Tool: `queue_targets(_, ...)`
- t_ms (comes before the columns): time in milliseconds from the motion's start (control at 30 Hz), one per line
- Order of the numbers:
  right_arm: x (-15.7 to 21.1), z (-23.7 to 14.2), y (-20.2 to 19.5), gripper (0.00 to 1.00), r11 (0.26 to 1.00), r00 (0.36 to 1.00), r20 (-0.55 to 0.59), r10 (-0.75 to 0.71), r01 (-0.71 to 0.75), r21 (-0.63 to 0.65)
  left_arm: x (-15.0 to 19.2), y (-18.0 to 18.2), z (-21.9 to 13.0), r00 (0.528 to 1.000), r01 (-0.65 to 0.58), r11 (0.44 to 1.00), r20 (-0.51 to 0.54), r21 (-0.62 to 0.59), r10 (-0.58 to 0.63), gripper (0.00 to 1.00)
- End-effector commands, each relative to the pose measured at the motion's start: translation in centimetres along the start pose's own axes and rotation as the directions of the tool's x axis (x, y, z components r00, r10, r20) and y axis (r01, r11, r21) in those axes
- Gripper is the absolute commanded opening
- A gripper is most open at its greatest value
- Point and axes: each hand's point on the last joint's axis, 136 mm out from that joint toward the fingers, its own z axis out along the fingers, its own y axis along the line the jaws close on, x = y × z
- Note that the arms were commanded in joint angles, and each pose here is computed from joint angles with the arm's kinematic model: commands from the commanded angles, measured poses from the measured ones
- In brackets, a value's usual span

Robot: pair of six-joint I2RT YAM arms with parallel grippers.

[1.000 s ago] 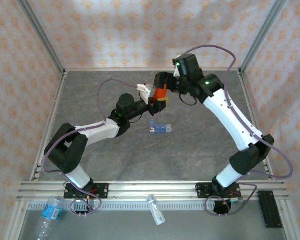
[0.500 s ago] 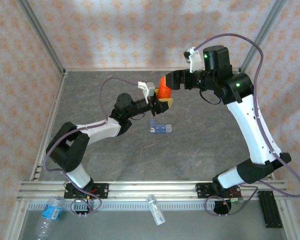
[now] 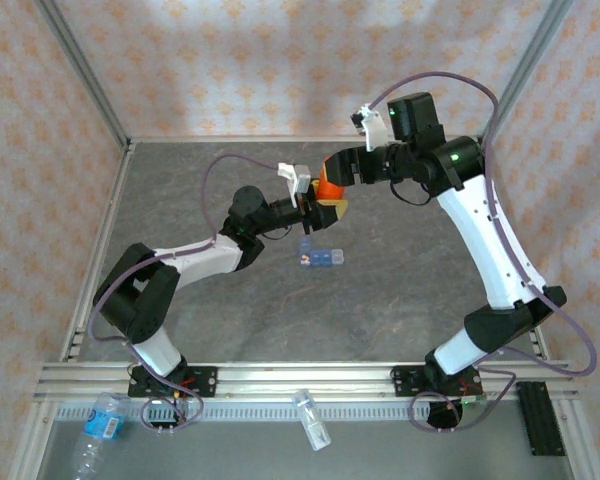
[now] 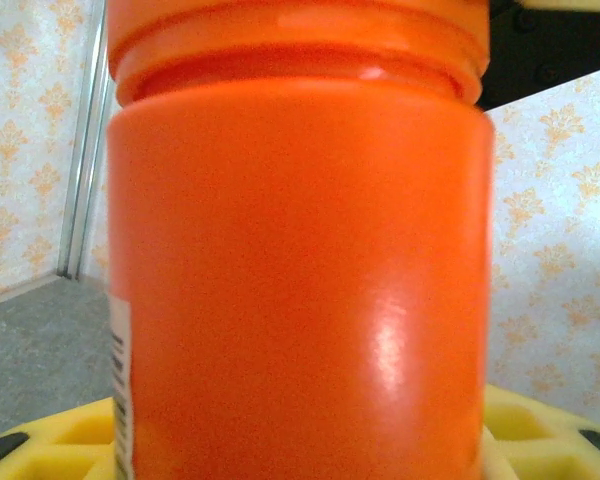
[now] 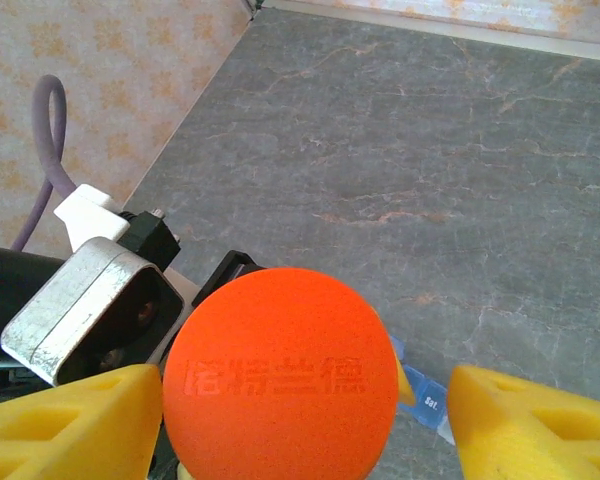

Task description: Sort the pills into containers

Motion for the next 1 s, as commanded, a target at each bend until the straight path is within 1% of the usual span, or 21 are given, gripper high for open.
queue_targets(0,-0.8,-0.4,0.4,0.72,1.000,1.000,0.021,-0.011,0.012,-0.016,-2.3,-0.9,0.3,0.997,-0.057,0.997,0.059,0.043,0.054,0.00)
queue_targets(100,-0.8,-0.2,0.4,0.68,1.000,1.000,0.018,-0.005,0.005,-0.023,-2.2,-0.9,0.4,0.997,-0.054,0.997,0.054,0.045,0.052,0.00)
queue_targets(167,-0.7,0.0,0.5,0.61,0.999,1.000,0.012,0.000,0.000,-0.032,-2.1,-0.8,0.4,0.998,-0.051,0.998,0.050,0.045,0.049,0.00)
queue_targets(300,-0.2,0.8,0.6,0.41,0.998,1.000,-0.014,0.023,-0.024,-0.057,-2.0,-0.6,0.6,0.998,-0.052,0.998,0.037,0.045,0.050,0.00)
queue_targets(333,0.0,1.0,0.5,0.40,0.998,0.999,-0.020,0.034,-0.035,-0.058,-2.0,-0.6,0.6,0.998,-0.056,0.998,0.036,0.039,0.055,0.00)
queue_targets(467,0.8,2.0,-0.6,0.37,0.995,0.995,-0.023,0.098,-0.099,-0.020,-2.4,0.4,0.5,0.995,-0.089,0.995,0.036,-0.032,0.090,0.00)
queue_targets(567,1.2,2.7,-1.4,0.37,0.989,0.989,-0.010,0.148,-0.148,0.023,-3.2,1.4,0.0,0.987,-0.143,0.981,0.050,-0.130,0.150,0.00)
queue_targets(667,1.8,3.8,-2.0,0.37,0.980,0.984,0.015,0.180,-0.181,0.081,-3.4,2.7,-0.6,0.984,-0.162,0.962,0.042,-0.219,0.175,0.00)
queue_targets(767,2.2,5.1,-2.6,0.37,0.964,0.976,0.058,0.211,-0.217,0.151,-4.0,3.2,-0.8,0.980,-0.171,0.949,0.056,-0.265,0.192,0.00)
queue_targets(900,2.3,6.1,-3.0,0.38,0.949,0.963,0.108,0.247,-0.263,0.177,-3.9,3.7,-0.8,0.978,-0.175,0.938,0.058,-0.297,0.201,0.00)
queue_targets(967,2.1,6.2,-3.0,0.40,0.947,0.960,0.114,0.254,-0.271,0.174,-3.7,3.9,-0.8,0.979,-0.173,0.938,0.055,-0.300,0.198,0.00)
